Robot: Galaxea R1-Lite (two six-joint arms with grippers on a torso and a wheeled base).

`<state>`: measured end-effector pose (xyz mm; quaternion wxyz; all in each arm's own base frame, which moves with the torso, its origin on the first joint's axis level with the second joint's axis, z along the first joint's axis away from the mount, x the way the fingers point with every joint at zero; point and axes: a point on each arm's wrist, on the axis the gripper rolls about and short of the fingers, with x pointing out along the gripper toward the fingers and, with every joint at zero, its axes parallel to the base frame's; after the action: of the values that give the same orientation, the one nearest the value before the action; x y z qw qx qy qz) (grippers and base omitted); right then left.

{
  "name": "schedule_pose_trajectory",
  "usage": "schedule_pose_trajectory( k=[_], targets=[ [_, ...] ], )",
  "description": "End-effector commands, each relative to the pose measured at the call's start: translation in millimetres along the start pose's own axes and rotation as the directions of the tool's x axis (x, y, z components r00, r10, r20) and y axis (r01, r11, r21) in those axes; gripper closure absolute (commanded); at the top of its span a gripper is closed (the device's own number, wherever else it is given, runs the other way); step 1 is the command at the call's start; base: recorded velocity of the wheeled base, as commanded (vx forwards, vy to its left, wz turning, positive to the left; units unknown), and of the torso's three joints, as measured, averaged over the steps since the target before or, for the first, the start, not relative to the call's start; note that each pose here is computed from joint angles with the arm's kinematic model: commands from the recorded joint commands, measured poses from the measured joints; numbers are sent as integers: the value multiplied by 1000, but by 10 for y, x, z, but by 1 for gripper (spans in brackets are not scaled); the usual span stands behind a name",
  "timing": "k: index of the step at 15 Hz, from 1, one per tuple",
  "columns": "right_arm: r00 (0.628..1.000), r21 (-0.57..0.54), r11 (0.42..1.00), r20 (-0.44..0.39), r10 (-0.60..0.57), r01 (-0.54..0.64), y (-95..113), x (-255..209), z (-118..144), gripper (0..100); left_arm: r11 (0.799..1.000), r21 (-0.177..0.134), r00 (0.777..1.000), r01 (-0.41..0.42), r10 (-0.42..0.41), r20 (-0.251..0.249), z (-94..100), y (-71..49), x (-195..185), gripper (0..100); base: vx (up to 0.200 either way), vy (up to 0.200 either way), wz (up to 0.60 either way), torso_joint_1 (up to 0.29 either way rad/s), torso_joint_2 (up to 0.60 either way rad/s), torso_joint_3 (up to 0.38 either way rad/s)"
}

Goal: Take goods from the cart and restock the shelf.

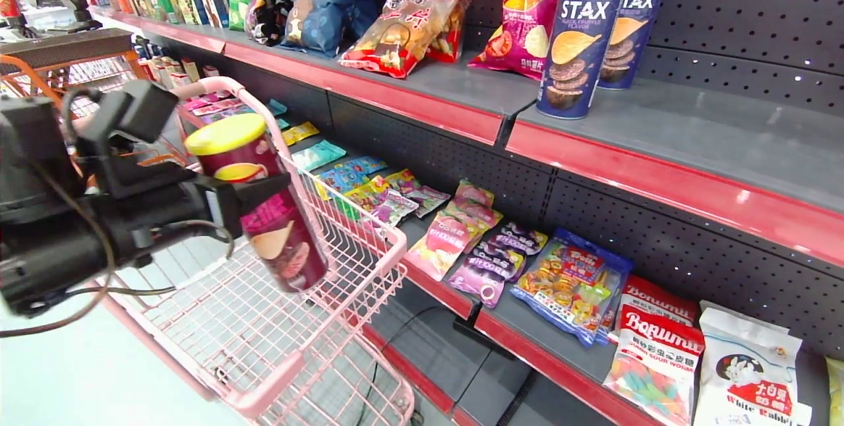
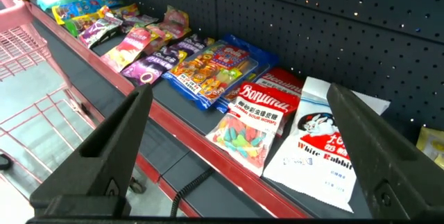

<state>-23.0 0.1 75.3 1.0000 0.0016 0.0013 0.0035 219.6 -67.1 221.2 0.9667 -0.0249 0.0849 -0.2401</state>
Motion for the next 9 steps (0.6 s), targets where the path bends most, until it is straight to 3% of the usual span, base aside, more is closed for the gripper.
schedule_pose_trajectory(
  k=[1,2,3,5,9],
  targets=[
    [1000,1,1000,-2,1,-1,0,0,-1,0,995,24,981,-99,94,168,265,-188,-1019,100,0,0,0,0,0,0],
    [1000,1,1000,-2,1,-1,0,0,-1,0,985,33,971,-167,159,177,218,-233,-1304,100,0,0,0,32,-115,-95],
    [1000,3,1000,-1,1,-1,0,0,1,0,961,30,949,-276,268,165,147,-254,-1547,100,0,0,0,80,-281,-212],
    [1000,1,1000,-1,1,-1,0,0,1,0,921,12,909,-390,383,166,24,-310,-1888,100,0,0,0,115,-398,-290],
    [1000,1,1000,-1,-1,1,0,0,1,0,916,27,903,-400,389,184,-248,-412,-2297,100,0,0,0,159,-499,-336]
  ],
)
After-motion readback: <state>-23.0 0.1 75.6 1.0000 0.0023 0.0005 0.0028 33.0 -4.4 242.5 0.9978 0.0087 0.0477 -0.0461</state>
